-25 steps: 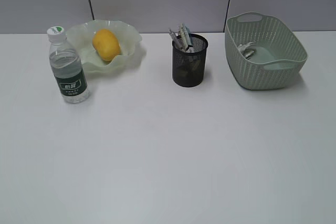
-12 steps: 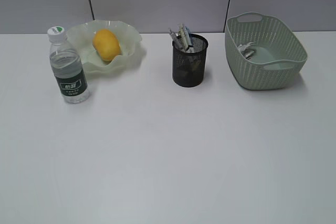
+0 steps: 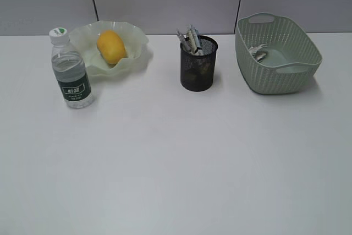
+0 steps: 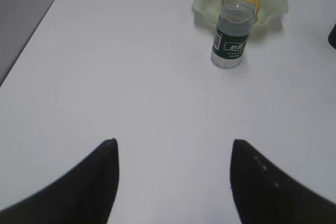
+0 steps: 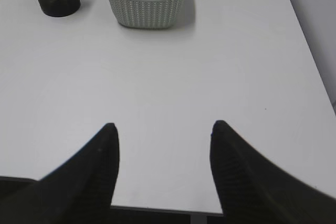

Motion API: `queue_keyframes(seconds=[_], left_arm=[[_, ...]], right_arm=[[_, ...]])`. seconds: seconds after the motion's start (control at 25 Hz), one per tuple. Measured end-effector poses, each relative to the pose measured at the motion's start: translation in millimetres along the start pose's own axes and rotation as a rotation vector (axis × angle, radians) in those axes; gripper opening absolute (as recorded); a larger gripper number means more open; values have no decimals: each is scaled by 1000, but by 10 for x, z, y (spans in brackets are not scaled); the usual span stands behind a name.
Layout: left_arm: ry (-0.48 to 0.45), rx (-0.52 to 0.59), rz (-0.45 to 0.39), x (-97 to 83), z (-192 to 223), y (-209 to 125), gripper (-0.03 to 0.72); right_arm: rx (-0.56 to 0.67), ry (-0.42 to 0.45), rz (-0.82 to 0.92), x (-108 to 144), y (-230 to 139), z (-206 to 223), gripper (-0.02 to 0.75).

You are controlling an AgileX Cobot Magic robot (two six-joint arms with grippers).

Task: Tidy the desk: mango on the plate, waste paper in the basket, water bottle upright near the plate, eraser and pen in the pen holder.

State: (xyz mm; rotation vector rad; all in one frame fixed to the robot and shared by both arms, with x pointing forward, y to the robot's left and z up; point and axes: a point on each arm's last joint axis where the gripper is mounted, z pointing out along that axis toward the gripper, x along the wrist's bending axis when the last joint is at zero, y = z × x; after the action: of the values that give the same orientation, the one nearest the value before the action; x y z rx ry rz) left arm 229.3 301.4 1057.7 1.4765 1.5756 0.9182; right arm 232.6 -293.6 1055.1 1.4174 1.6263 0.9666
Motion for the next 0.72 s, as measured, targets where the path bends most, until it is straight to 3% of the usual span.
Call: queue_keyframes(seconds=[0.72], left_arm=[[-7, -4, 5, 0, 3, 3, 406]], right_arm=[[0, 0, 0, 0, 0, 0, 447]])
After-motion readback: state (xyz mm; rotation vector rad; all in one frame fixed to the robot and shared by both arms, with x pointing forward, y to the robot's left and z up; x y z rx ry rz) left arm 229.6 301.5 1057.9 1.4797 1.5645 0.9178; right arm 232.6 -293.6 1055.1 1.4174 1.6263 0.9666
